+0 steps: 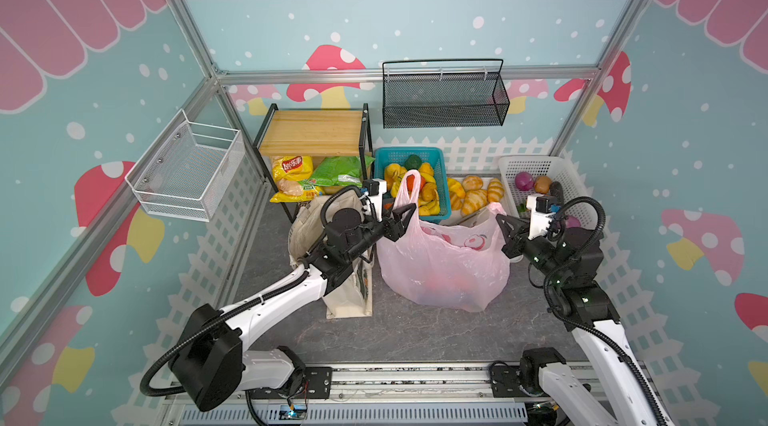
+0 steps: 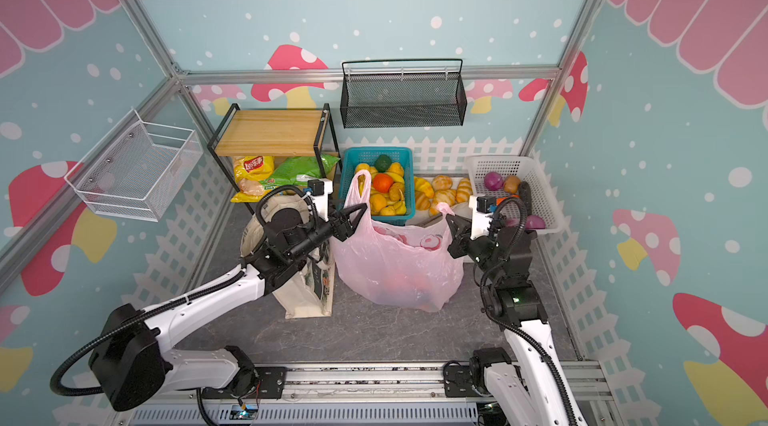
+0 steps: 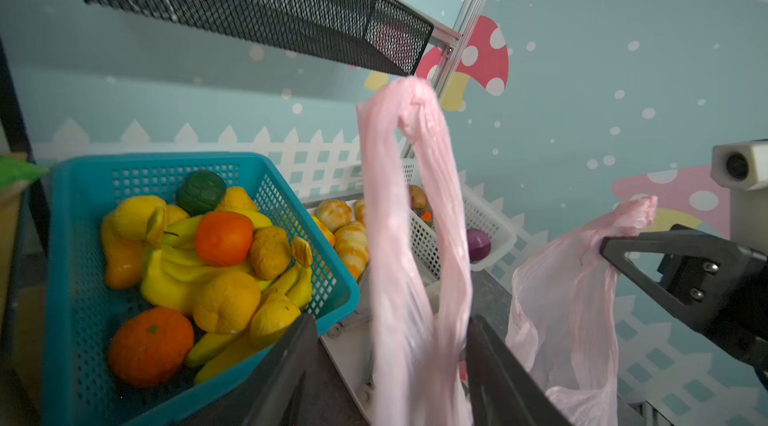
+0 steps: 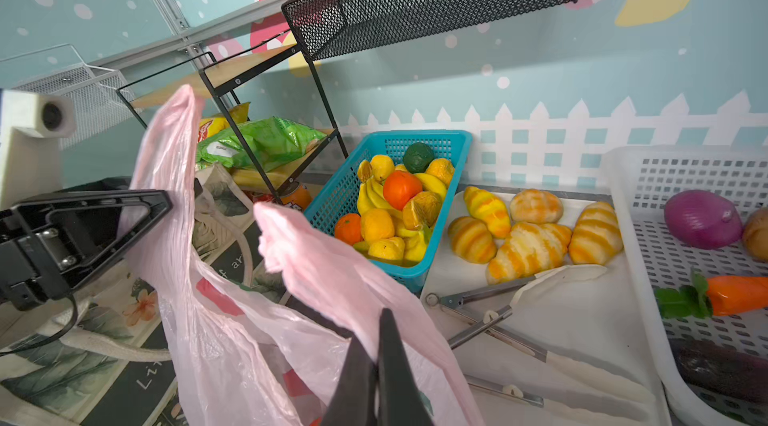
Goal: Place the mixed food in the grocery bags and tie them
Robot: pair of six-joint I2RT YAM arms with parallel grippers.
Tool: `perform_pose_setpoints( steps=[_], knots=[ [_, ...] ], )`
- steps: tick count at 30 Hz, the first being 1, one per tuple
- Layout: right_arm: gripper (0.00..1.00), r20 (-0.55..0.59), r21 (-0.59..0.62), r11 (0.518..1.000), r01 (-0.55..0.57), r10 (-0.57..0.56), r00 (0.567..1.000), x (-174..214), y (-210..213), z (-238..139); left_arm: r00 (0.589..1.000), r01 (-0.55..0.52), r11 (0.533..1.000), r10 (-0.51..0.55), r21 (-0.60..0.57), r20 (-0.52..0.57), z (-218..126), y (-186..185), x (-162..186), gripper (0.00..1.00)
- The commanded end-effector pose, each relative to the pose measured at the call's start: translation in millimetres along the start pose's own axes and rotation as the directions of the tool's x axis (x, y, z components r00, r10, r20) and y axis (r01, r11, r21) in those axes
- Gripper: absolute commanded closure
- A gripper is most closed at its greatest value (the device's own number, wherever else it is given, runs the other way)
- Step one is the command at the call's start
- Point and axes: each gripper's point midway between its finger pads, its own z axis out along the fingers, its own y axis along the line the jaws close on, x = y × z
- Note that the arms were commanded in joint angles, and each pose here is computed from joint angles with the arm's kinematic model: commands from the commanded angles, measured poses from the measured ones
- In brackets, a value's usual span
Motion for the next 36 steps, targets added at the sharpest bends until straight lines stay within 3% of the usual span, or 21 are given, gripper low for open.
perform_pose_setpoints(
  steps=[1,6,9,12,14,22,29,33,36],
  knots=[
    [1.0,0.062,-0.067,0.997,0.029,-0.025,0.998,-11,12,-2,0.994,-0.044,0.993,0.055,-0.11,0.094,-25,-2,-29,0.35],
    [1.0,0.092,-0.134,0.991,0.01,0.002,0.996,-14,22,-1,0.982,-0.096,0.991,0.11,-0.093,0.151,-51,-40,-50,0.34],
    [1.0,0.112,-0.172,0.985,0.017,0.002,0.994,-17,28,-1,0.972,-0.19,0.98,0.18,0.055,0.153,-55,-95,-55,0.38],
    [1.0,0.128,-0.177,0.984,0.03,-0.008,0.992,-17,29,-3,0.981,-0.194,0.945,0.187,0.265,0.054,-41,-147,-40,0.4],
    [1.0,0.133,-0.177,0.984,0.033,-0.009,0.991,-15,29,-4,0.988,-0.136,0.942,0.153,0.308,-0.031,-20,-161,-31,0.42],
    [1.0,0.142,-0.193,0.981,0.025,0.003,0.99,-10,31,-7,0.98,0.025,0.945,0.042,0.326,-0.195,48,-192,-15,0.39],
    [1.0,0.147,-0.217,0.976,0.019,0.013,0.989,-11,33,-5,0.964,0.04,0.962,0.034,0.271,-0.265,83,-194,9,0.38],
    [1.0,0.147,-0.217,0.976,0.02,0.012,0.989,-10,33,-4,0.963,0.008,0.973,0.054,0.23,-0.265,95,-186,16,0.46],
    [1.0,0.142,-0.217,0.976,0.02,0.011,0.99,-8,33,-4,0.964,0.011,0.97,0.053,0.242,-0.26,100,-188,18,0.59]
  ],
)
